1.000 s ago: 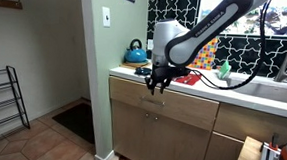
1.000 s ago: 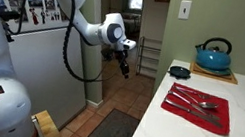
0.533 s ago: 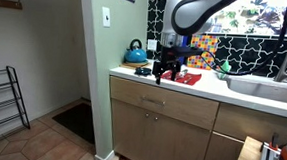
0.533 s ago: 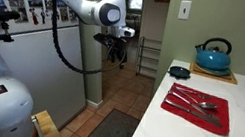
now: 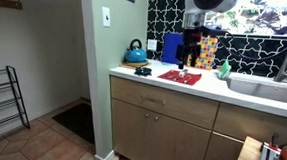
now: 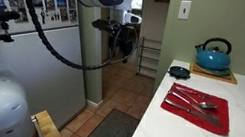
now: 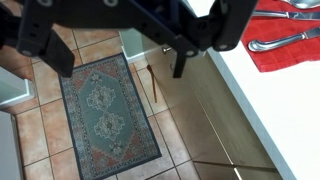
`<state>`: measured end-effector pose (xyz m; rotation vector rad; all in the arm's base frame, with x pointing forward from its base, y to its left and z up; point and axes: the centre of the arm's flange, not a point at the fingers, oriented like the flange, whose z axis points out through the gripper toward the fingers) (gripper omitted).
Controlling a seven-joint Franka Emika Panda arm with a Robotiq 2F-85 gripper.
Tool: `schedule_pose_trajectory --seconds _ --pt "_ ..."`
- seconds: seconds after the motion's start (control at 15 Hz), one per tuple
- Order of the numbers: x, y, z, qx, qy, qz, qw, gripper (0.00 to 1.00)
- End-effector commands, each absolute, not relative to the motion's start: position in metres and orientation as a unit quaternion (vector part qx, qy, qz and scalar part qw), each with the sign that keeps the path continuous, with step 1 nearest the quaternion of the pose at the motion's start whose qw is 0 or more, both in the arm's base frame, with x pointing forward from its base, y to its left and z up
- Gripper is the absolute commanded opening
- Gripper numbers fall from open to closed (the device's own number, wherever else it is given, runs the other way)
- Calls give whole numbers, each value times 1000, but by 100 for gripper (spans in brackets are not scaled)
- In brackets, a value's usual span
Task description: Close the open drawer
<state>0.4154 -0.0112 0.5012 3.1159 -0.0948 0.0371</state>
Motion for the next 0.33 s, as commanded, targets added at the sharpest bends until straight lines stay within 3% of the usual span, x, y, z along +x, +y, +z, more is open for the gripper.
schedule_pose_trajectory --seconds 0.0,0.27 --pt "414 -12 504 999 -29 14 12 100" --pt "413 -12 502 999 -29 12 12 100"
